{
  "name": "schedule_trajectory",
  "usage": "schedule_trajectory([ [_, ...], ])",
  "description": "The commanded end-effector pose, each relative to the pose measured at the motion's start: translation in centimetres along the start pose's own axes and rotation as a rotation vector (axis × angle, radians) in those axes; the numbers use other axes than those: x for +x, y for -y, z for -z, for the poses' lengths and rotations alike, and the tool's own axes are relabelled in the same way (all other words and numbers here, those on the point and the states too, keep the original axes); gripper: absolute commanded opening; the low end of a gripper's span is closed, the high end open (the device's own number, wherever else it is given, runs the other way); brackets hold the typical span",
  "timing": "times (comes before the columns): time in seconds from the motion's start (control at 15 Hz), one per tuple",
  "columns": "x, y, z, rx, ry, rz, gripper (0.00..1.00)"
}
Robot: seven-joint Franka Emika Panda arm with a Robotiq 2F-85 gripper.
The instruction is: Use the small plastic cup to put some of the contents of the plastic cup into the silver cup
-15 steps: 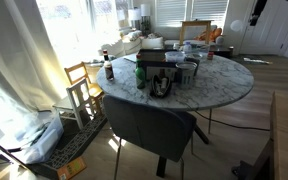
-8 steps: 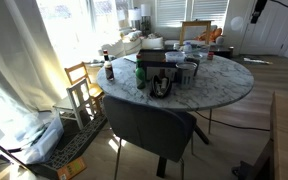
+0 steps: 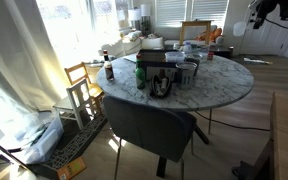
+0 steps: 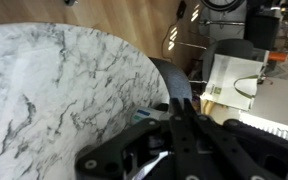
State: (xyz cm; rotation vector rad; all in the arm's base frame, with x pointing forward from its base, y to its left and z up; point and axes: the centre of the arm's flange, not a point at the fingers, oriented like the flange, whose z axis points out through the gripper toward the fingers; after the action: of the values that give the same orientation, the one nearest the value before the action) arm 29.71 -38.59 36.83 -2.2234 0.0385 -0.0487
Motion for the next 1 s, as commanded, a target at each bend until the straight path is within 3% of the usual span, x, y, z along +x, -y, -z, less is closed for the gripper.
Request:
schedule_trajectory([
  [0.0, 2.9, -7.6, 1.4, 0.19, 0.031, -0.067, 0.01],
  [0.27, 3.7, -12.6, 0.7, 0.381, 0.056, -0.174, 0.01],
  [0.4, 4.0, -15.2, 0.5, 0.412, 0.062, -0.23, 0.01],
  [0.67, 5.1, -20.2, 0.1, 0.313, 0.073, -0.306, 0.01],
  [0.93, 7.1, -23.0, -0.3, 0.25, 0.068, -0.357, 0.01],
])
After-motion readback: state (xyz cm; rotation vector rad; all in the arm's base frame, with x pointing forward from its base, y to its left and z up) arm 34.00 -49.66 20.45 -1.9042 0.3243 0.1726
